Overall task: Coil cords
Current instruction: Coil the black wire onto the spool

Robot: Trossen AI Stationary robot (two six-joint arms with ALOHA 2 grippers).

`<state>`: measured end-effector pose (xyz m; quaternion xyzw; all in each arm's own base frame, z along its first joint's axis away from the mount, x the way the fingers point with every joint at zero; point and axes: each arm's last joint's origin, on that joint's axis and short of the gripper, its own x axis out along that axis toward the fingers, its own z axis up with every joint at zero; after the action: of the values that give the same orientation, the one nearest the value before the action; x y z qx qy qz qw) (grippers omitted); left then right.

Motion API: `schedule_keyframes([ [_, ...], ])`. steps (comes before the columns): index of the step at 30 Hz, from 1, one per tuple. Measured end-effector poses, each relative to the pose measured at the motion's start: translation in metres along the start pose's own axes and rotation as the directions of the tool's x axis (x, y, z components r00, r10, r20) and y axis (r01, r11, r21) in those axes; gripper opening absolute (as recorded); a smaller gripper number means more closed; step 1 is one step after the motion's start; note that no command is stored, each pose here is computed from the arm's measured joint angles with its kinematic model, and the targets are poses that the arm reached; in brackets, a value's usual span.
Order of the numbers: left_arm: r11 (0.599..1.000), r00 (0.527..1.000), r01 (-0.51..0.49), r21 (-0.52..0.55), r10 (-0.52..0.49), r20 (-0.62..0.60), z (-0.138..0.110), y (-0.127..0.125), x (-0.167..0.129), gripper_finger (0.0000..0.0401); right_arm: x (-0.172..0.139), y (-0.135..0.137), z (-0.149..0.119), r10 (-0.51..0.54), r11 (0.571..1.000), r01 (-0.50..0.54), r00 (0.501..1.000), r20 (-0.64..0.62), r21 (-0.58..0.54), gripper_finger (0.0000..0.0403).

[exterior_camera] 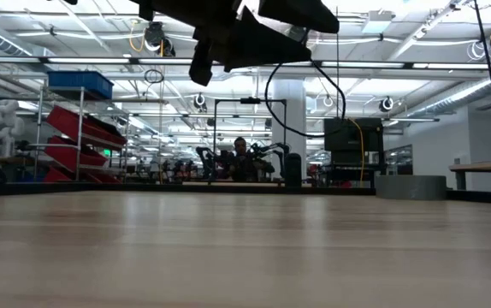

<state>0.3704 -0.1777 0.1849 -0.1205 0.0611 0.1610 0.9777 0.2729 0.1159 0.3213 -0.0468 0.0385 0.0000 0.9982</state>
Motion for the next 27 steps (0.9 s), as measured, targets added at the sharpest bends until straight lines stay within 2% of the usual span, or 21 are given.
schedule_keyframes([
  [4, 0.999, 0.999, -0.043, 0.006, 0.043, 0.018, 0.0006, 0.0015, 0.0002, 0.0189, 0.0, 0.0, 0.0, 0.0, 1.0, 0.0, 1.0, 0.0, 0.0, 0.0],
  [10, 0.999, 0.999, -0.049, 0.025, 0.048, 0.018, 0.001, 0.0029, 0.0015, 0.0188, 0.0, 0.0, 0.0001, 0.0, 1.0, 0.0, 1.0, 0.001, -0.007, 0.0],
  [14, 0.998, 0.999, -0.049, 0.032, 0.049, 0.018, 0.0011, 0.0029, 0.0015, 0.0171, 0.0, 0.0, 0.0001, 0.0, 1.0, 0.0, 1.0, 0.001, -0.007, 0.0],
  [19, 0.998, 0.998, -0.062, 0.032, 0.061, 0.023, 0.0011, 0.0032, 0.0014, 0.0122, 0.0, 0.0001, 0.0001, 0.0, 1.0, 0.0, 1.0, 0.001, -0.007, 0.0],
  [27, 0.997, 0.997, -0.077, 0.03, 0.076, 0.029, 0.0014, 0.0037, 0.0015, 0.0013, 0.0, 0.0001, 0.0001, 0.0, 1.0, 0.0, 1.0, 0.001, -0.007, 0.0],
])
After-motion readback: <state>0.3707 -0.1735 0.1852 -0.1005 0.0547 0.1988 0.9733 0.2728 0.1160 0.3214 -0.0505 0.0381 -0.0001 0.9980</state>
